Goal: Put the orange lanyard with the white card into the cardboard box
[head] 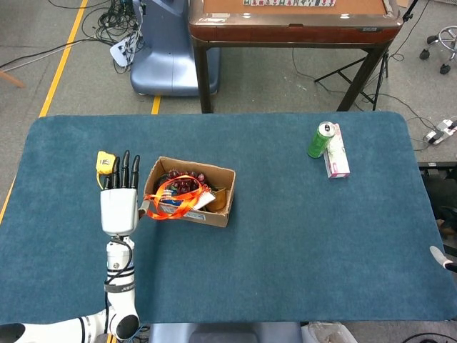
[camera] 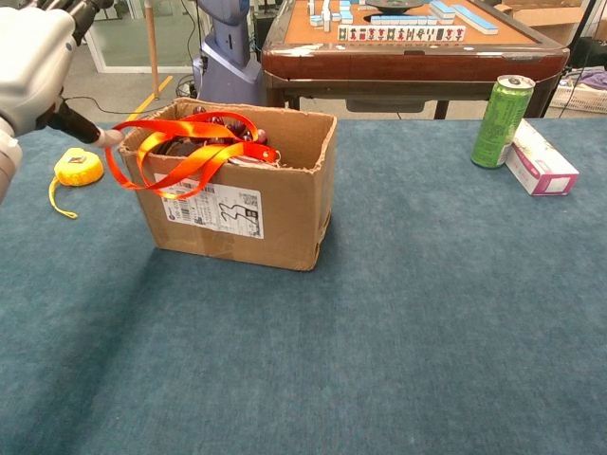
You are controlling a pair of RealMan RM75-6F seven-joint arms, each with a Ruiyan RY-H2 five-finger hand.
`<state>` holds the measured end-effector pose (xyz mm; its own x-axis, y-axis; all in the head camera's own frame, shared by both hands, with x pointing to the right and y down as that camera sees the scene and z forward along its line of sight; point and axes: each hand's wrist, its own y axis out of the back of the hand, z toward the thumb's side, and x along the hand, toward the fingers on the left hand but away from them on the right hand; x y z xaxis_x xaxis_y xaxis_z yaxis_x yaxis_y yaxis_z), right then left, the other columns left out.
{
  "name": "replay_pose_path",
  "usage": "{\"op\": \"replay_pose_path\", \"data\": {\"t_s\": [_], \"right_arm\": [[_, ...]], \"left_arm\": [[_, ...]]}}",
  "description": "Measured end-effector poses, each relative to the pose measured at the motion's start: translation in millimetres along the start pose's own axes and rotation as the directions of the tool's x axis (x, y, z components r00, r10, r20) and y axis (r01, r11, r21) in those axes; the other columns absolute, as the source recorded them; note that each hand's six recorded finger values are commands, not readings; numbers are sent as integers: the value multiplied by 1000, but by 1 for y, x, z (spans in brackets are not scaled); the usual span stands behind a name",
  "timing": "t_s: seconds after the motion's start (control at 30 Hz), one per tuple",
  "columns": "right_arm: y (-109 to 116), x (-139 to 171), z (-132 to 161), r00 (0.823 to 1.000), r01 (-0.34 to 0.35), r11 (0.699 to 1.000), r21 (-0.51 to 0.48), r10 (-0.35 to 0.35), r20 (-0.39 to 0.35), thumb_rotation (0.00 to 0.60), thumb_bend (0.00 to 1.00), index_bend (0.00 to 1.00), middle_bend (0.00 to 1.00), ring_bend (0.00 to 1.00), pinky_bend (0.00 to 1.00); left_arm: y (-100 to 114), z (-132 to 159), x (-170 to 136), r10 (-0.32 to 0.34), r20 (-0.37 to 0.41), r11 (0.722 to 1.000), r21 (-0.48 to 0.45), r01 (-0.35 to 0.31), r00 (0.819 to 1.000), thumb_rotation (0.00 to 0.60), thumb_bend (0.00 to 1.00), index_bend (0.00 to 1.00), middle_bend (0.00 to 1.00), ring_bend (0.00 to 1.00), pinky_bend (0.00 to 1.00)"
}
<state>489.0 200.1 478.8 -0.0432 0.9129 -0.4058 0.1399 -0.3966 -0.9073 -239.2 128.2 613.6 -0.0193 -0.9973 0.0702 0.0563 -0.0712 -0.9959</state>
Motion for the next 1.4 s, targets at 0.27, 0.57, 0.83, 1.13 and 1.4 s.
{"op": "replay_pose_path", "data": {"t_s": [0.27,0.57,0.83,1.13,1.4], "right_arm": [[-1,0,0,1000,-2,1000,0,2,-1,600,234,237,424,348,663],[-2,0,2,1000,-8,1000,4,8,-7,600,234,238,424,349,663],[-1,0,1,1000,-8,1000,0,8,-8,600,233,237,424,349,663],[-1,-1,0,1000,-12,1000,-5,12,-10,600,233,237,424,348,663],[-4,-2,3,999,-23,1000,-1,23,-23,600,234,237,424,349,663]], "left_arm": [[11,14,12,34,38,999,33,-35,999,600,92,0,0,66,288],[26,40,36,46,90,995,82,-54,995,600,92,0,0,66,288],[28,71,52,13,146,992,120,-30,989,600,92,0,0,65,288],[5,97,69,-59,159,983,179,30,986,600,92,0,0,65,288],[-3,99,66,-123,140,964,252,85,982,600,91,0,0,65,288]]}}
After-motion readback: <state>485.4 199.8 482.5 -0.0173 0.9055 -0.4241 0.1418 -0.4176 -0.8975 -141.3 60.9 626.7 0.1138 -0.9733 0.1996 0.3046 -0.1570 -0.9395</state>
